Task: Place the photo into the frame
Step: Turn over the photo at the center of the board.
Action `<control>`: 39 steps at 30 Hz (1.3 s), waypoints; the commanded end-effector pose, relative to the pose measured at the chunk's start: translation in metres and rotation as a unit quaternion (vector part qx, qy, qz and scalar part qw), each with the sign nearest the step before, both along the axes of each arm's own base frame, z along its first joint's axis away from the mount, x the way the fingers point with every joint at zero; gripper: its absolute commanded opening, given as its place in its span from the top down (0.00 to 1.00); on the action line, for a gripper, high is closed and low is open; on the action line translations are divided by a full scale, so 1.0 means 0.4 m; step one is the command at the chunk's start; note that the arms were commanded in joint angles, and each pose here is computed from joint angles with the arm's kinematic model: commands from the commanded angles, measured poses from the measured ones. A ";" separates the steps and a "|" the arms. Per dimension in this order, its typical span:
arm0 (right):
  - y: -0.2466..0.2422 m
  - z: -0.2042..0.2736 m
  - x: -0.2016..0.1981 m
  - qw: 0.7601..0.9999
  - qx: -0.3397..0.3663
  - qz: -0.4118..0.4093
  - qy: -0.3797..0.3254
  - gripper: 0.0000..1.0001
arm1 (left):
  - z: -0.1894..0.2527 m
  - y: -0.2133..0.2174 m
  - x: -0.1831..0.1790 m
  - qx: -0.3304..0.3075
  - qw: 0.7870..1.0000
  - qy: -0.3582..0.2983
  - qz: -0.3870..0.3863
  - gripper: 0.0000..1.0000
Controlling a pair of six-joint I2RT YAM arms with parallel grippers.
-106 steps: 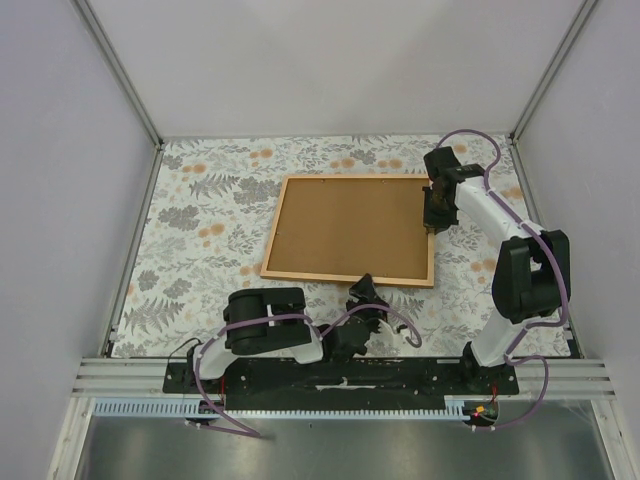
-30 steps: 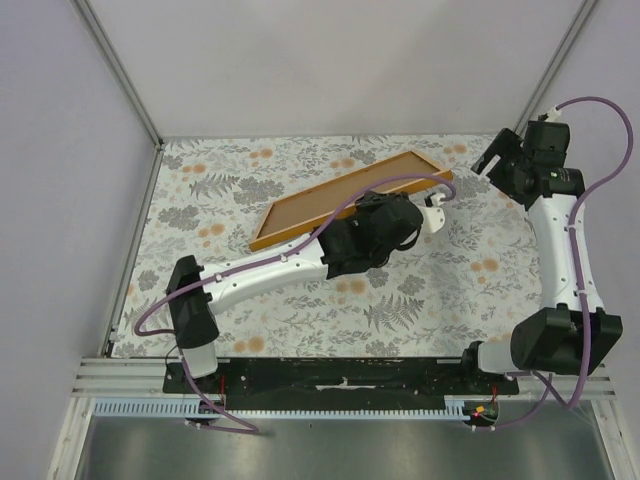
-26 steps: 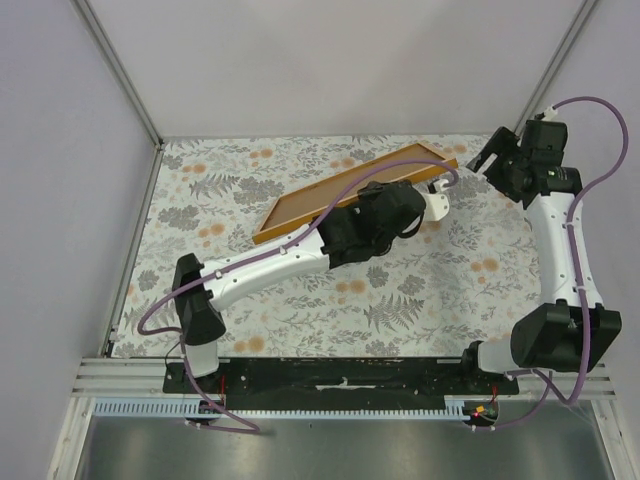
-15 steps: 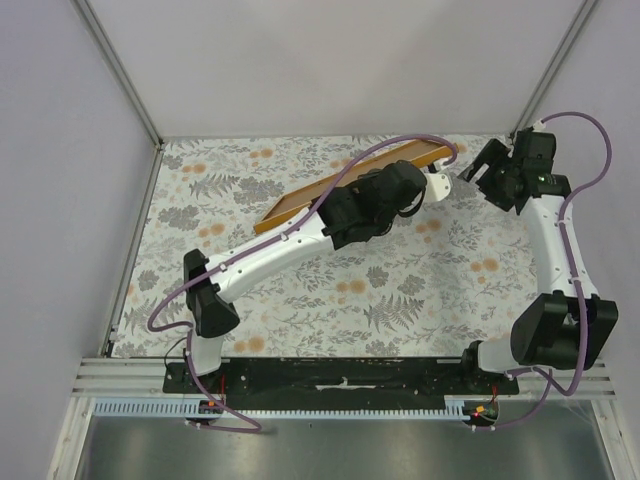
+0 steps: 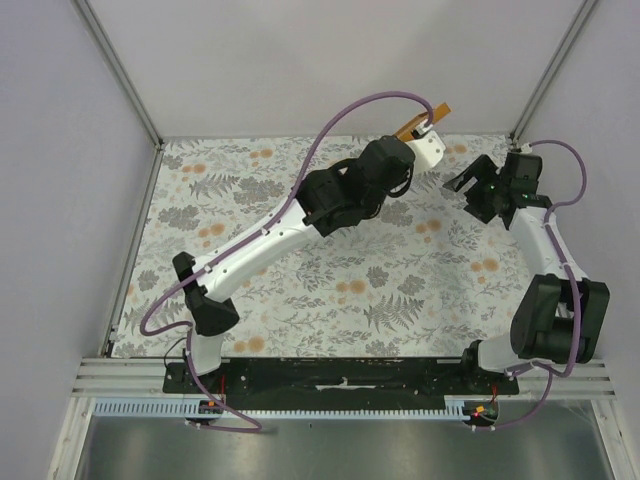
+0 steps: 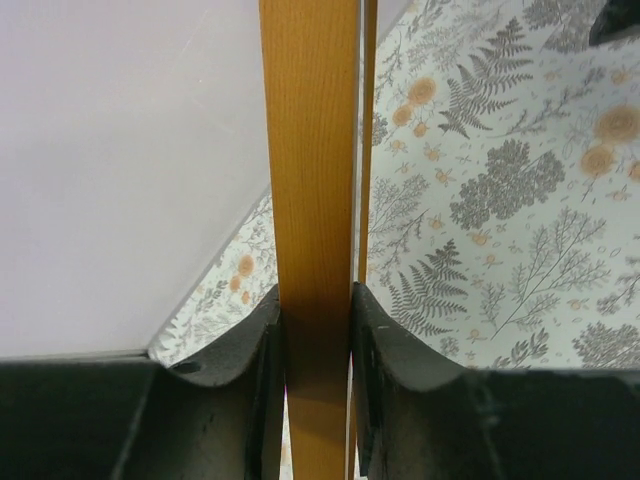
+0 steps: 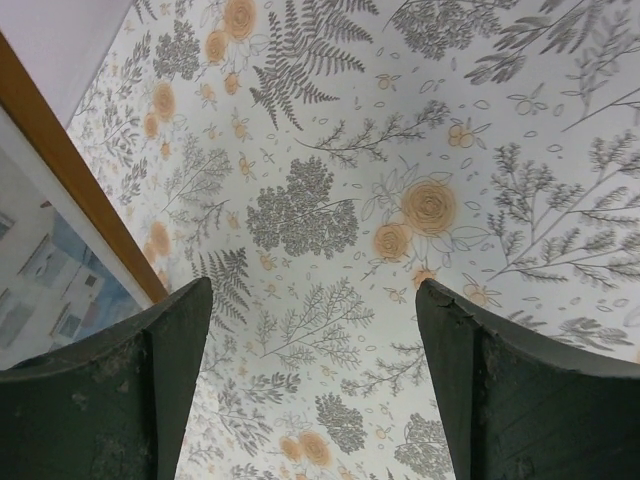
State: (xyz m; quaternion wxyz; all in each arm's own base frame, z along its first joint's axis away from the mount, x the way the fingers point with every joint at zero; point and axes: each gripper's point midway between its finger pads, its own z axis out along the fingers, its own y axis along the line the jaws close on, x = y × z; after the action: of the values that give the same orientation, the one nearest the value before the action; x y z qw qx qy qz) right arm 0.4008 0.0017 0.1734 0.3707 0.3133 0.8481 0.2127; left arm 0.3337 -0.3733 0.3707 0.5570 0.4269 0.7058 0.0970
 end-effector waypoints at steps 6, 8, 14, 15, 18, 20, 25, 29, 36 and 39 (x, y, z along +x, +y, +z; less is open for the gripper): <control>0.050 -0.028 0.052 0.997 0.062 0.034 -0.042 0.11 | 0.228 0.105 -0.003 -0.213 0.975 -0.026 0.059 0.98; 0.059 -0.036 0.054 0.996 0.068 0.042 -0.044 0.11 | 0.242 0.122 -0.001 -0.236 0.969 -0.024 0.067 0.98; 0.081 -0.040 0.065 0.995 0.074 0.055 -0.049 0.11 | 0.301 0.169 -0.003 -0.286 0.954 -0.029 0.084 0.98; 0.087 -0.041 0.064 0.994 0.074 0.059 -0.047 0.12 | 0.307 0.176 -0.003 -0.294 0.952 -0.028 0.085 0.98; 0.100 -0.036 0.068 0.994 0.072 0.067 -0.049 0.12 | 0.325 0.191 -0.008 -0.314 0.945 -0.027 0.087 0.98; 0.114 -0.033 0.073 0.993 0.073 0.079 -0.050 0.12 | 0.336 0.206 -0.004 -0.330 0.939 -0.025 0.091 0.98; 0.141 -0.046 0.077 0.992 0.074 0.095 -0.042 0.12 | 0.334 0.255 0.026 -0.379 0.918 0.003 0.114 0.98; 0.171 -0.063 0.077 0.990 0.077 0.112 -0.031 0.12 | 0.307 0.279 0.051 -0.392 0.911 0.032 0.125 0.98; 0.215 -0.106 0.071 0.988 0.079 0.131 -0.008 0.13 | 0.188 0.305 0.122 -0.391 0.901 0.103 0.157 0.98; 0.232 -0.119 0.070 0.987 0.079 0.139 -0.002 0.13 | 0.133 0.335 0.166 -0.399 0.890 0.134 0.173 0.98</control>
State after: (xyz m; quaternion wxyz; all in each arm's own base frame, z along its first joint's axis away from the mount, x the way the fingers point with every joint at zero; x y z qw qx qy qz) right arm 0.4175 0.0856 0.1155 0.2986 0.2455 0.8650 0.3199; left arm 0.3897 -0.2448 0.3898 0.5258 0.1074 0.8408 -0.0708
